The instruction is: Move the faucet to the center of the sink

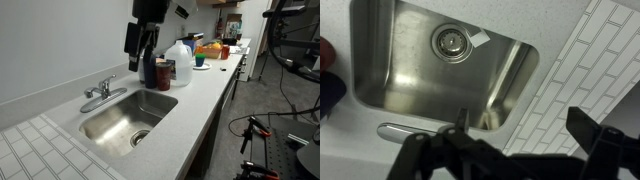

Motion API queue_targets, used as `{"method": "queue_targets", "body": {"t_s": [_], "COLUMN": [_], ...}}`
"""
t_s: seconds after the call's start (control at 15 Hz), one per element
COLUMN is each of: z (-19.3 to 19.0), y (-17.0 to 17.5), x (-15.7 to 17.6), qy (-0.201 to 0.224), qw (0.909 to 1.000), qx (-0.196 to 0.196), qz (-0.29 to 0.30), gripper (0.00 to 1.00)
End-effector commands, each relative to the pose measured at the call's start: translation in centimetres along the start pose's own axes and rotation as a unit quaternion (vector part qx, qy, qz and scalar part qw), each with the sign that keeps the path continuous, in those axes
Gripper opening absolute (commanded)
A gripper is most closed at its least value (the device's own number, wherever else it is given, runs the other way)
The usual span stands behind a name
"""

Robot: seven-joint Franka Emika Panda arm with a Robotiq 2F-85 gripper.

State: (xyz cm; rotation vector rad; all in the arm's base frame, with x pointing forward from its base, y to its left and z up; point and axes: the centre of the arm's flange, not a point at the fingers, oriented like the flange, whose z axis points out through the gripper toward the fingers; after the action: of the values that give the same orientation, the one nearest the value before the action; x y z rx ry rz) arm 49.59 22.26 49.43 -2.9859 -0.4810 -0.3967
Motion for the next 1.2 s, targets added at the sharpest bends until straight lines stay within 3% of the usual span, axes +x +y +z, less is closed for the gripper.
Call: {"method": "queue_targets", "body": {"t_s": [0.0,0.53,1.07,1.13], "z": [0.0,-0.1,0.3,2.5], "y": [0.0,5.1,7.1,5.2], "x": [0.0,4.6,5.9,10.2], "qy": [0.000,0.017,0.037,0.043], "qw": [1.0000,0.9998,0.9976,0.9970], "qx": [0.000,-0.002,0.024,0.024], "qz": [0.000,-0.005,-0.054,-0.059], "gripper": [1.00,1.00,1.00,1.00]}}
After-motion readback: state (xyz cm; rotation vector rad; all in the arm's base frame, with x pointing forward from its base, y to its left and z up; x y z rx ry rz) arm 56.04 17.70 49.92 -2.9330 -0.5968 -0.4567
